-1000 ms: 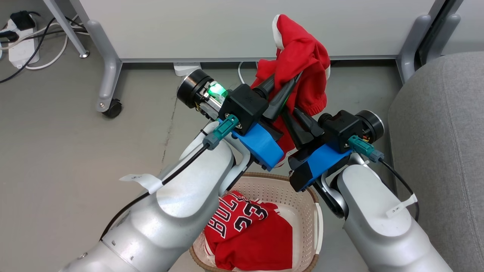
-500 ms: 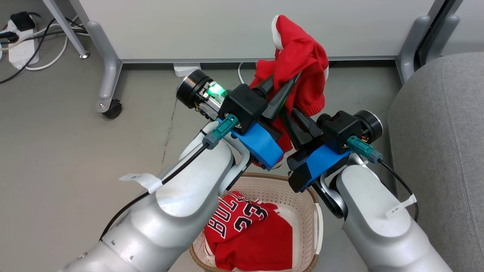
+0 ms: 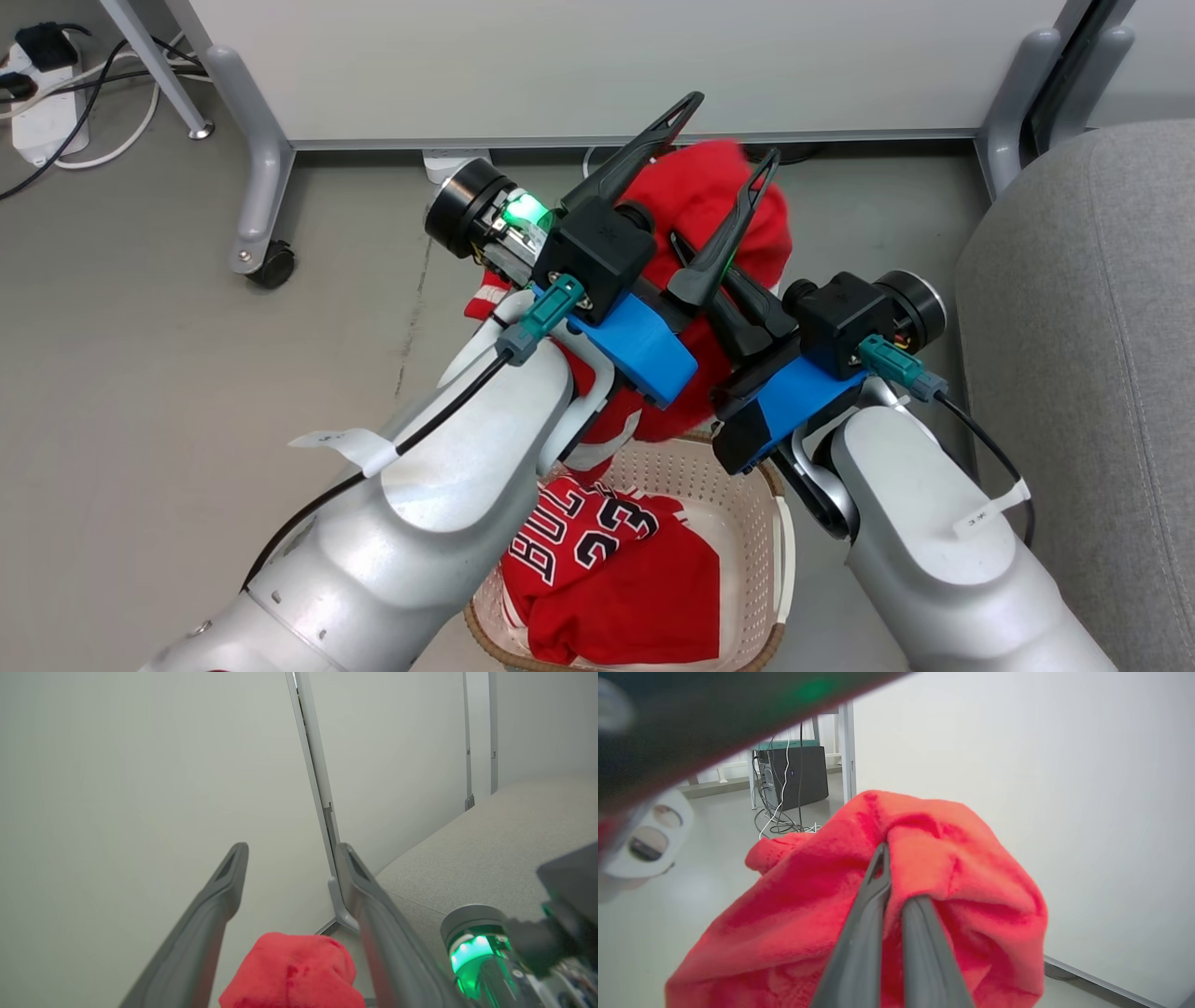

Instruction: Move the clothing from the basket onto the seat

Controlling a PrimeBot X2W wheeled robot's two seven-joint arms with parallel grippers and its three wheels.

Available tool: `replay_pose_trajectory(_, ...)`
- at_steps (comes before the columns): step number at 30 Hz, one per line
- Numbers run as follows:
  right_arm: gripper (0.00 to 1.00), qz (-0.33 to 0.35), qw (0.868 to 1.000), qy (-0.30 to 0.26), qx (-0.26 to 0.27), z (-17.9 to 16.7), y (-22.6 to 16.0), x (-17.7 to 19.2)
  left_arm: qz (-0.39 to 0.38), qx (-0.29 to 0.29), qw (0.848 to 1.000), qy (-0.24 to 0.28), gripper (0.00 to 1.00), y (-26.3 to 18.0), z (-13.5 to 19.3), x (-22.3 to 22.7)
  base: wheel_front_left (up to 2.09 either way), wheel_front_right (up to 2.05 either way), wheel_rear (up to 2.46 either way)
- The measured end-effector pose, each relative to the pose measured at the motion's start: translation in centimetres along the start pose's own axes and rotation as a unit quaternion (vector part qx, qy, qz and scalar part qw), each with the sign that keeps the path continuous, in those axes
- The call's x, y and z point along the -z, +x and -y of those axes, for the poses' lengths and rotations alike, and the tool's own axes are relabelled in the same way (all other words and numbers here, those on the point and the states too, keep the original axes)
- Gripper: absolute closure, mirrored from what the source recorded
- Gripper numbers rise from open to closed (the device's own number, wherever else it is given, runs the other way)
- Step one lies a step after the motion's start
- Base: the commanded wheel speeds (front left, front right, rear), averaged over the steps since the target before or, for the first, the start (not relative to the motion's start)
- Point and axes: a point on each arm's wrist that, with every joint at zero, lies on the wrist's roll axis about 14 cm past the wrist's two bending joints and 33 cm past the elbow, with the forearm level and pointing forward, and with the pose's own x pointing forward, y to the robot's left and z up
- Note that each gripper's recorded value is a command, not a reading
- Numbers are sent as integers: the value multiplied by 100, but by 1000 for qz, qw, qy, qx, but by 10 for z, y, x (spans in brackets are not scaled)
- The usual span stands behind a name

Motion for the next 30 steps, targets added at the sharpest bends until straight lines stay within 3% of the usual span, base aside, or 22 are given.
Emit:
replay_pose_trajectory(17, 100, 4, 997, -3, 81, 58, -17, 5, 0, 31, 999, -23, 0, 21, 19, 18, 0, 0, 0)
replay_pose_trajectory(30, 100, -3, 975, -39, 217, 145, -93, 5, -22, 110, 992, -54, 0, 41, 73, 58, 0, 0, 0)
